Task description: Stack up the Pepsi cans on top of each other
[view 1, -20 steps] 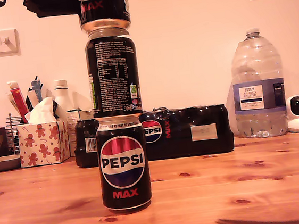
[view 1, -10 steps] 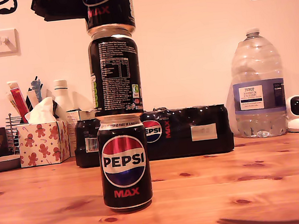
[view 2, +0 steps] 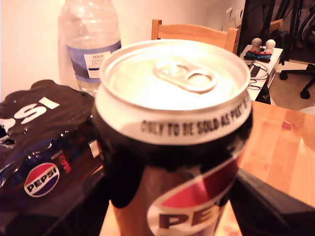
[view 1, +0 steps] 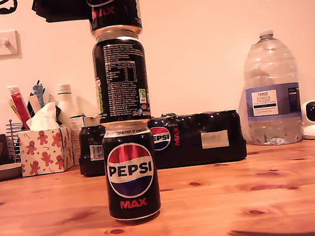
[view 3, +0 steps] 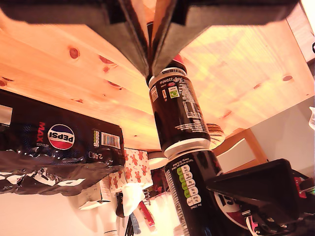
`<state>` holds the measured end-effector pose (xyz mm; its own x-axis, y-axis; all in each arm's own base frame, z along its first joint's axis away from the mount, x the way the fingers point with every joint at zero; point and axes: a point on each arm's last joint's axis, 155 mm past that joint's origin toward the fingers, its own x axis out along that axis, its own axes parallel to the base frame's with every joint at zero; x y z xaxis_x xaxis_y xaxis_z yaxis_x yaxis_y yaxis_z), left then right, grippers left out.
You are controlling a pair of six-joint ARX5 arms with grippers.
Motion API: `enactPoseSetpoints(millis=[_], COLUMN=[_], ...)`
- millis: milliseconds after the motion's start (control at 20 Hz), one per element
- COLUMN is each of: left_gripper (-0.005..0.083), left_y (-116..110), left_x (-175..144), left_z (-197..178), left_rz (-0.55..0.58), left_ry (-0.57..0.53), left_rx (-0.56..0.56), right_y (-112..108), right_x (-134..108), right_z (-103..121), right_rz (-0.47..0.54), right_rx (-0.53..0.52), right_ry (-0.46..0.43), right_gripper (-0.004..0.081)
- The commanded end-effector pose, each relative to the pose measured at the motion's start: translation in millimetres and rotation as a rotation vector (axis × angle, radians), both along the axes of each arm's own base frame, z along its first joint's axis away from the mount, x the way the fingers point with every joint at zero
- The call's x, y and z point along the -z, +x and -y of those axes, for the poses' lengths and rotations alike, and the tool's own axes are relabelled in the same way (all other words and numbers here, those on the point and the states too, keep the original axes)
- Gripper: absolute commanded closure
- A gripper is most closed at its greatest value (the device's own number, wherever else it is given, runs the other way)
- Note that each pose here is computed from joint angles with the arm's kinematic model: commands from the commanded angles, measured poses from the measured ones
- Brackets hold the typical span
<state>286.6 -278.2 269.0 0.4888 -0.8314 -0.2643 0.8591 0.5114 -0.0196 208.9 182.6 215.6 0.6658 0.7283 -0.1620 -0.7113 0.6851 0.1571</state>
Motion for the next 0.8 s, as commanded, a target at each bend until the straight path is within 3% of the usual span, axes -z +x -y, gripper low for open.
enactPoseSetpoints(millis=[0, 200, 650, 750], left_gripper=[0.0356, 0.0356, 0.0356, 0.0309], left_y=[-1, -6, -6, -5], left_x=[4, -7, 3, 2], left_z=[-1, -4, -8, -8], left_rz=[-0.015, 0.007, -0.001, -0.001], left_ry=[0.008, -0.004, 0.036, 0.033], left_rx=[0.0, 0.0, -0.011, -0.013], right_y=[0, 0, 0, 0], right_x=[7, 7, 7, 7], right_z=[-1, -1, -1, -1], right_rz=[-0.012, -0.012, -0.026, -0.029], right_rx=[-0.004, -0.004, -0.001, 0.0], right_ry=[-0.005, -0.005, 0.007, 0.01], right_gripper=[0.0783, 0.0783, 0.0783, 0.0783])
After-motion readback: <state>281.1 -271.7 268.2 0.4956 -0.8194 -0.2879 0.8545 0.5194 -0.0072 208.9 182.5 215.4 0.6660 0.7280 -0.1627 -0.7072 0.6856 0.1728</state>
